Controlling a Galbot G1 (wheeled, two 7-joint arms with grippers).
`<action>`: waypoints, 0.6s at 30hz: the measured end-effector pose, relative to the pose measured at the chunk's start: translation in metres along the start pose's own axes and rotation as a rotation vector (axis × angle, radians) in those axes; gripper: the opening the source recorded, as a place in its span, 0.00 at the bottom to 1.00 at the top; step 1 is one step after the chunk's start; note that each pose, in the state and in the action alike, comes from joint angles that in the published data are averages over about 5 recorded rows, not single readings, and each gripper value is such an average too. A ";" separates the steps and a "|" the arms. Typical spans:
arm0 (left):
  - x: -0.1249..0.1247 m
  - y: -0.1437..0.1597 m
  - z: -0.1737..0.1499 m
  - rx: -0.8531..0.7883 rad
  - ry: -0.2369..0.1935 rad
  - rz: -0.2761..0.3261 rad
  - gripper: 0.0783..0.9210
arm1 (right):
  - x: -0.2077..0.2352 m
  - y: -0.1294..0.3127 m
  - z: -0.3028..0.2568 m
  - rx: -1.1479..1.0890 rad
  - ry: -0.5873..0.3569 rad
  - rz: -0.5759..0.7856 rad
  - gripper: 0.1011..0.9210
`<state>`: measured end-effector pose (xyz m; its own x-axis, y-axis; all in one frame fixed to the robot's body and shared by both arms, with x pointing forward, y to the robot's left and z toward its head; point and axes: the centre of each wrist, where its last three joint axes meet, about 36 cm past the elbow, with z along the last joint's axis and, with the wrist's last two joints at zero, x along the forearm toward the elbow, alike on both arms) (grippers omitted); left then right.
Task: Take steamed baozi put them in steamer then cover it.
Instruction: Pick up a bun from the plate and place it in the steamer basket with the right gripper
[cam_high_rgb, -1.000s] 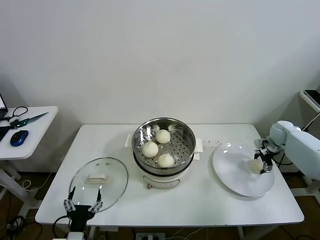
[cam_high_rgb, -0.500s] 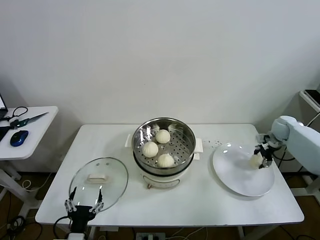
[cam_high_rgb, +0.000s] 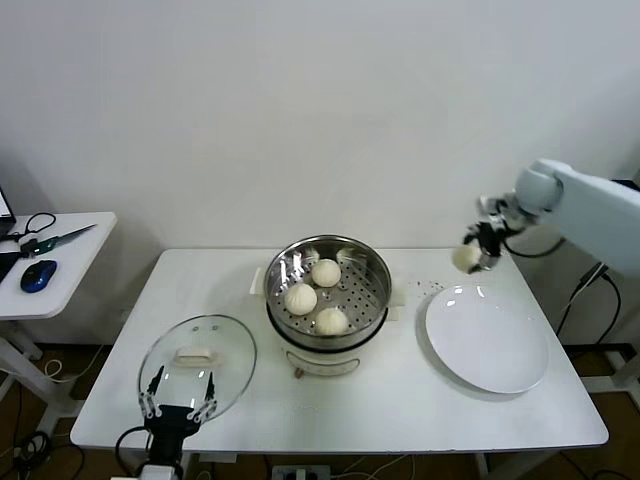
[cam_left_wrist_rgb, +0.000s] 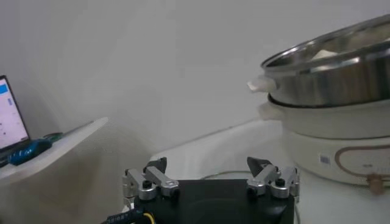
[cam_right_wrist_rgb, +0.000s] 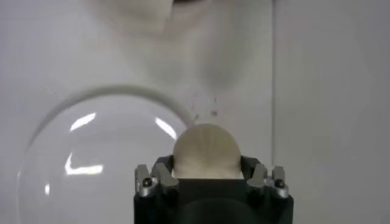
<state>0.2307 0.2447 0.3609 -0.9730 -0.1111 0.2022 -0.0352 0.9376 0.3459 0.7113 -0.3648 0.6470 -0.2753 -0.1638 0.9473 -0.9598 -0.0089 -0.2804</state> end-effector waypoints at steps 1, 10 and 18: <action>-0.001 0.000 -0.001 0.001 -0.004 0.002 0.88 | 0.005 -0.002 -0.011 0.004 -0.012 0.000 0.74; -0.006 0.002 -0.010 0.015 -0.034 0.015 0.88 | 0.016 -0.005 -0.112 0.045 -0.083 -0.050 0.74; -0.010 0.007 -0.011 0.015 -0.044 0.022 0.88 | -0.002 0.000 -0.175 0.087 -0.078 -0.115 0.75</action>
<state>0.2426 0.2486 0.3709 -0.9826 -0.0766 0.1692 -0.0171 0.9444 0.3283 0.7020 -0.1918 0.6717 -0.1559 -0.2325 0.9600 -0.9754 -0.1171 -0.1868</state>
